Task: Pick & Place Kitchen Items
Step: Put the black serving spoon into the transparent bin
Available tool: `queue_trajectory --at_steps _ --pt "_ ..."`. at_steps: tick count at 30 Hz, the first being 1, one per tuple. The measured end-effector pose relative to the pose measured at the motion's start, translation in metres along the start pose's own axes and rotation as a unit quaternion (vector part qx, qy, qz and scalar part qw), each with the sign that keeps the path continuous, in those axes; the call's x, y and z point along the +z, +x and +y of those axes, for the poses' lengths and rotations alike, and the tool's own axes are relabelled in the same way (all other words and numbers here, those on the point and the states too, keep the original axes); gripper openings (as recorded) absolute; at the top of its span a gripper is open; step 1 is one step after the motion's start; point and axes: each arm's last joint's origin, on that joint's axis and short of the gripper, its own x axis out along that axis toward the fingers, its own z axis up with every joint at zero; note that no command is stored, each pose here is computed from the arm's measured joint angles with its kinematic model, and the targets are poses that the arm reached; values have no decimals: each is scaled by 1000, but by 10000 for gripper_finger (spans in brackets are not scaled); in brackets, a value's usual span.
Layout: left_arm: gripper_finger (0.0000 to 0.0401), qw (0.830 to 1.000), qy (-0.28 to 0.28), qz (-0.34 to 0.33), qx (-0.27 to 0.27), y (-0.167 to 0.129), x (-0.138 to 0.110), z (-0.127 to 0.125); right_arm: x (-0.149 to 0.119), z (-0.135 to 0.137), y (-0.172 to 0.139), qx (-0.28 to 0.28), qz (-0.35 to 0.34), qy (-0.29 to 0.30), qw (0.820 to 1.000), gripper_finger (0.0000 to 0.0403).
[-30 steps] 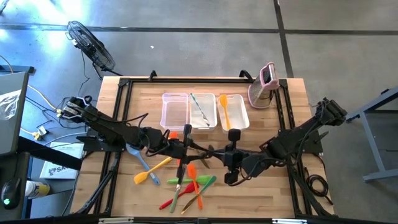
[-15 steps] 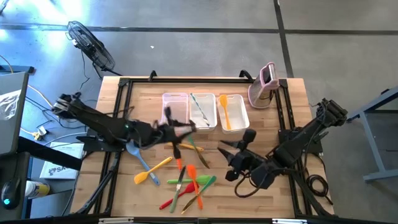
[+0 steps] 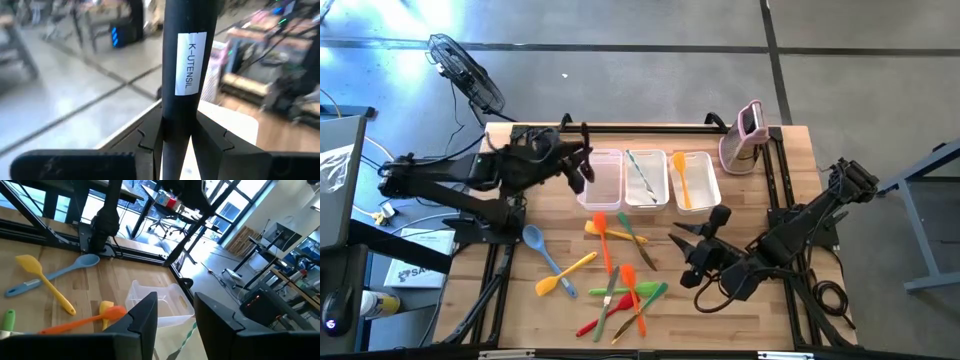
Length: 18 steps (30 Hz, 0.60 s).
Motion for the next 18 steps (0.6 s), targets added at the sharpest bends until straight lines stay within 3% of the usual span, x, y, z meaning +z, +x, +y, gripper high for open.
queue_trajectory --at_steps 6,18 --pt "71 997 -34 64 29 31 -23 13 0 -1 4 6 3 14 1000 119" --pt "71 990 -90 111 19 73 -69 37 0 0 6 59 7 30 998 119"
